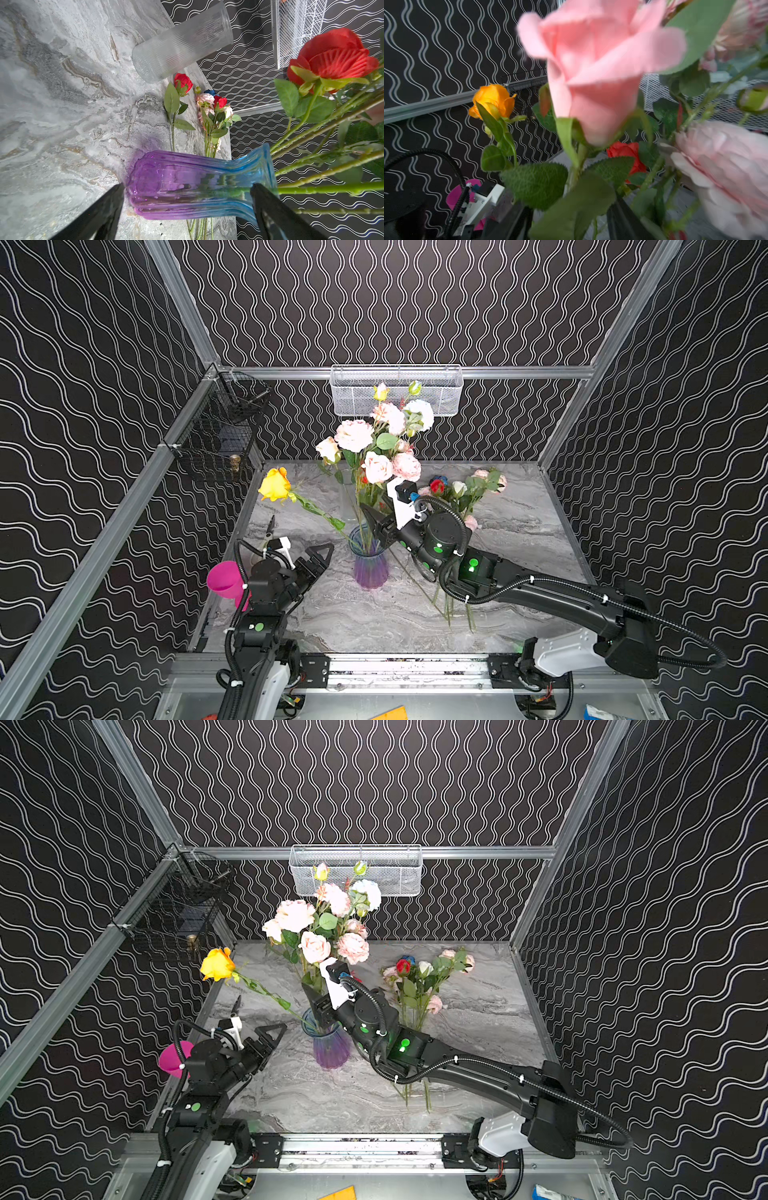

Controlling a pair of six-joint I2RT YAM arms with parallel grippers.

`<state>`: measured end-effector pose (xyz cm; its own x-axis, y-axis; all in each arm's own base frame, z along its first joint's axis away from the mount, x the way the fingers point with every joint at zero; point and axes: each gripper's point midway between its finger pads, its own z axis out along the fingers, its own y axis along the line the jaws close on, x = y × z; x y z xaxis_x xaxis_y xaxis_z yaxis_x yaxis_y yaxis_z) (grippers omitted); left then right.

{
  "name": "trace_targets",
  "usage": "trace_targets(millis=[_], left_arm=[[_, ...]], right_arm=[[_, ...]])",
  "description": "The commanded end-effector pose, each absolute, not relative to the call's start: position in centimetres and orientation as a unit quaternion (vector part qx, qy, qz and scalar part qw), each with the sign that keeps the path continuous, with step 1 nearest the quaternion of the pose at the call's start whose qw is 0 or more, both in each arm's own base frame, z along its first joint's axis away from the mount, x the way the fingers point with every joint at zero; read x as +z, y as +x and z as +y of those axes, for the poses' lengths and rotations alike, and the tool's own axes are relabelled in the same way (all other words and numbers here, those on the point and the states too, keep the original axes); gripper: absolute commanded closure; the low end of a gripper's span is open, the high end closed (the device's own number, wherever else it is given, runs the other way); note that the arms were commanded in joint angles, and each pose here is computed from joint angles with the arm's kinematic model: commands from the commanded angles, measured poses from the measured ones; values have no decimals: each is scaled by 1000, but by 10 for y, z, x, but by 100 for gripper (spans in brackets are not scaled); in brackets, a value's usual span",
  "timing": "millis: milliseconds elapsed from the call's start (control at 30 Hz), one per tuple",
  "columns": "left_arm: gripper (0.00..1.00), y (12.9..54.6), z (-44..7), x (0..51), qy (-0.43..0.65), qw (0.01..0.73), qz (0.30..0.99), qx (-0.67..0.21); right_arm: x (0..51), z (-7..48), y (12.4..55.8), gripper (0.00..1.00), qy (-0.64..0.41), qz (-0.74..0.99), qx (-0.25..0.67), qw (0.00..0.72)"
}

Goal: Arrange the flowers into the vase

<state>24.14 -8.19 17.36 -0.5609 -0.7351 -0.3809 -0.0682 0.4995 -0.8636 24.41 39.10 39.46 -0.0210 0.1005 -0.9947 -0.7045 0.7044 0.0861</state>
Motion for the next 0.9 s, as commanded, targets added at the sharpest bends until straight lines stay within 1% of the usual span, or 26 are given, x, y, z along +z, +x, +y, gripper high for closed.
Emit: trace_targets(millis=[0, 133, 267, 467, 533, 600, 700, 733, 767, 867], left_arm=[[1, 244, -85, 180, -255, 394, 765, -442], [2, 252, -88, 185, -254, 394, 753, -461], [2, 259, -92, 185, -252, 383, 757, -466], [2, 264, -90, 182, -252, 379, 769, -450], [2, 265, -89, 183, -255, 381, 768, -447], [2, 265, -88, 184, -255, 382, 770, -444], [2, 262, -85, 183, -256, 379, 781, -426], [2, 261, -82, 180, -262, 376, 786, -415], [1, 260, -79, 177, -268, 373, 790, -406], [1, 257, -78, 174, -273, 368, 795, -398]], right_arm=[[399, 370, 244, 37, -193, 678, 296, 644], [419, 357, 239, 33, -178, 693, 309, 627], [431, 344, 234, 32, -176, 697, 309, 623], [437, 322, 230, 36, -164, 703, 298, 625], [440, 312, 228, 38, -157, 704, 293, 628], [437, 299, 226, 44, -151, 705, 282, 633], [410, 266, 236, 67, -117, 707, 233, 657], [395, 255, 243, 78, -102, 716, 227, 652], [378, 244, 251, 84, -88, 730, 230, 637], [316, 216, 279, 92, -46, 781, 232, 579]])
